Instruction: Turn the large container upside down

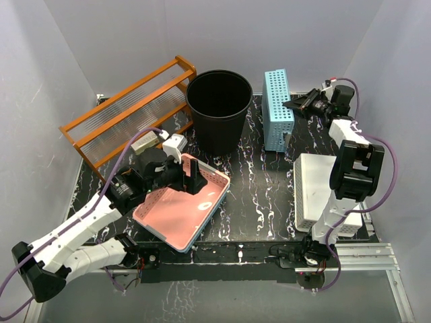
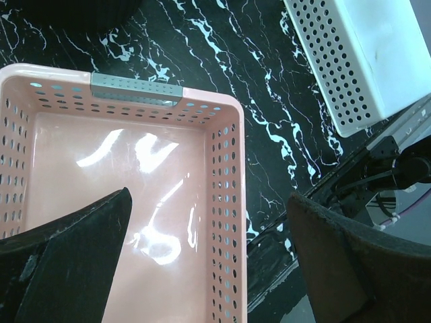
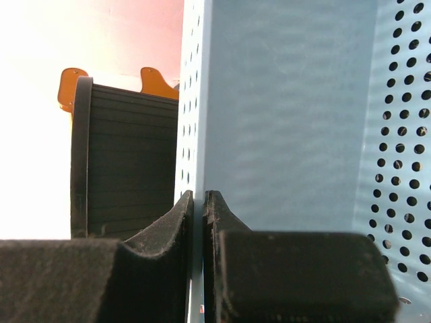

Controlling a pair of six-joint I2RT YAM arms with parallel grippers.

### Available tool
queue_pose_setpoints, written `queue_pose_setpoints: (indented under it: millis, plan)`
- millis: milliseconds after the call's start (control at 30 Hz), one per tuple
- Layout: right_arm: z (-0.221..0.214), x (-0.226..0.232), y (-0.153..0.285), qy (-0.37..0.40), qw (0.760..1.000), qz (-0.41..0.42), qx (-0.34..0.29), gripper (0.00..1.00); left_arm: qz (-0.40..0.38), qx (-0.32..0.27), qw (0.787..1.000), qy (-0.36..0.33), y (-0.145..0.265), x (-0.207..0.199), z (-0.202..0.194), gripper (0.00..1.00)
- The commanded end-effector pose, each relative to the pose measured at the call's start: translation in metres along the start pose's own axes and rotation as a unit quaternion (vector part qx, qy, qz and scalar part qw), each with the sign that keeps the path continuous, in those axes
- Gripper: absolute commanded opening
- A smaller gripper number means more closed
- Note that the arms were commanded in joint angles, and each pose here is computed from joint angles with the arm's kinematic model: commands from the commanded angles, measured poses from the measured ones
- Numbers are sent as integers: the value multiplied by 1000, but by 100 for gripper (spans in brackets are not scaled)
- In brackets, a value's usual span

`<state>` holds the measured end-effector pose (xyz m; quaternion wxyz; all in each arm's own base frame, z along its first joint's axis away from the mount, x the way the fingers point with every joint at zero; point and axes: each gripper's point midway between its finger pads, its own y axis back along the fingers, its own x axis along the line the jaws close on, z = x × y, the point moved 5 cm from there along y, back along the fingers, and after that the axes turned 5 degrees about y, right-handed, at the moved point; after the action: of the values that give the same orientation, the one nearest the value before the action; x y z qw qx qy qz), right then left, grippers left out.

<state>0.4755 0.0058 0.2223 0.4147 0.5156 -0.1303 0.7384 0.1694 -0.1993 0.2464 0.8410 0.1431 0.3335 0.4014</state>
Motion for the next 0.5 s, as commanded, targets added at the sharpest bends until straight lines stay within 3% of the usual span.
queue_pose_setpoints:
  millis: [0, 467]
  plan:
    - [4, -25, 13, 6, 999, -31, -19, 0, -28, -24, 999, -21, 4, -13, 21, 99]
    - [7, -61, 49, -63, 995, -64, -39, 0, -56, -24, 998, -28, 4, -21, 24, 99]
